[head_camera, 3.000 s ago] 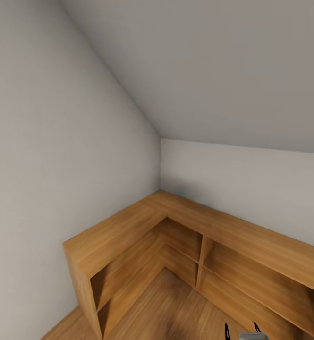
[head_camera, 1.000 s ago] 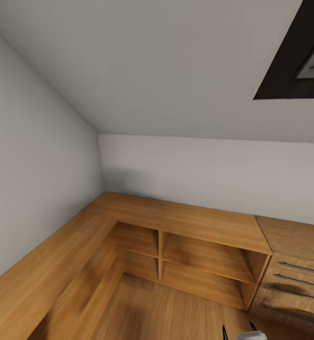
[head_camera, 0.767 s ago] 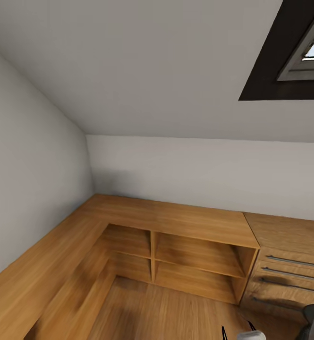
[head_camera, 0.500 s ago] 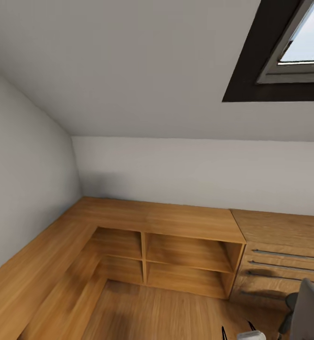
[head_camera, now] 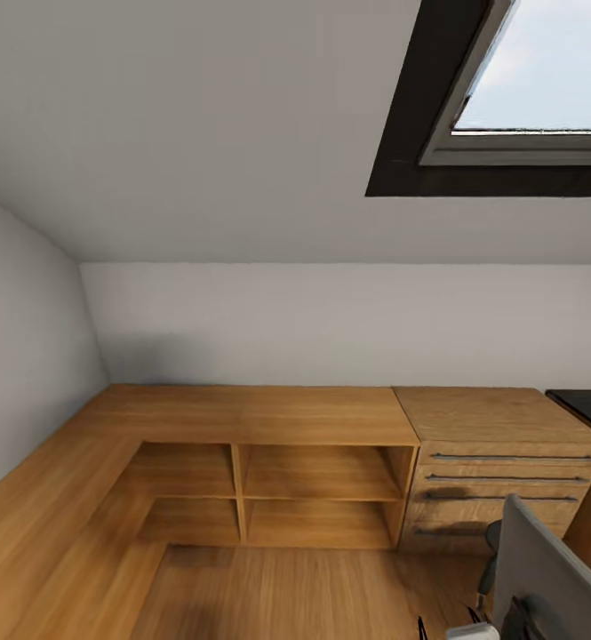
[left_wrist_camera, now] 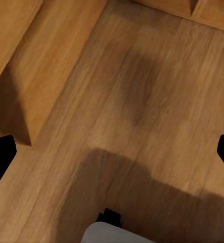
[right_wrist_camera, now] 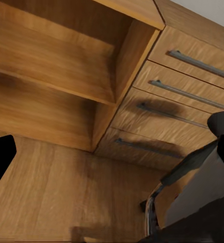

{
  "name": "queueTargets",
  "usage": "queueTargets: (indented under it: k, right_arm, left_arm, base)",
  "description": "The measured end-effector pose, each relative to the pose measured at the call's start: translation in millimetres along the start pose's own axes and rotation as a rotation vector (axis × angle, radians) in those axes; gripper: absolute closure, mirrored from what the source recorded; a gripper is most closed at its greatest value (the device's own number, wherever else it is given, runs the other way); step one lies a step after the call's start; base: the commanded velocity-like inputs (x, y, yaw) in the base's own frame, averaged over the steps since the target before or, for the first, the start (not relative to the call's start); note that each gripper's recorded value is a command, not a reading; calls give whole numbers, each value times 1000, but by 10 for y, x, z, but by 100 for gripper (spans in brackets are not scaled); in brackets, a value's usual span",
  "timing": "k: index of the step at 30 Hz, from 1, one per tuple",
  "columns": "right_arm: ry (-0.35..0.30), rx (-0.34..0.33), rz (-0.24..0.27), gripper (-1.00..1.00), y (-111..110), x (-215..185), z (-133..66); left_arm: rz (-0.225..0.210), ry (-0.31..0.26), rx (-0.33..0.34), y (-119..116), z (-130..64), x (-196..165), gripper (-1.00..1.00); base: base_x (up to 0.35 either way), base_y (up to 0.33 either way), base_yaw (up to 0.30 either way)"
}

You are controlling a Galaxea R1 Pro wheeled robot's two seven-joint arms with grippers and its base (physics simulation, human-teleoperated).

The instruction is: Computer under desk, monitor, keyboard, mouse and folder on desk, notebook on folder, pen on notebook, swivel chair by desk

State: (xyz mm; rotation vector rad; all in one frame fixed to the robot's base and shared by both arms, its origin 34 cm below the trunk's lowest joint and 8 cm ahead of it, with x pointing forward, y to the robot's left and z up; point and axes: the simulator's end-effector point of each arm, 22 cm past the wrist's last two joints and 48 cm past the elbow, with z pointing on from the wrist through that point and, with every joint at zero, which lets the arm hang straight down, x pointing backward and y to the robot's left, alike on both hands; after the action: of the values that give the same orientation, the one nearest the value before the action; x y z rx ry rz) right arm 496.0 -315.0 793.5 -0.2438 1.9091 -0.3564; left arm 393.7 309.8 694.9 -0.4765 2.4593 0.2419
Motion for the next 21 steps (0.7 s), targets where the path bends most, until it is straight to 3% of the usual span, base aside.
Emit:
queueTargets:
  k: [21]
  right_arm:
    - [3, 6, 5, -100, 1, -9, -2]
  left_arm:
    - [-1, -6, 2, -6, -6, -21, -100]
  base:
    - [223, 243, -295]
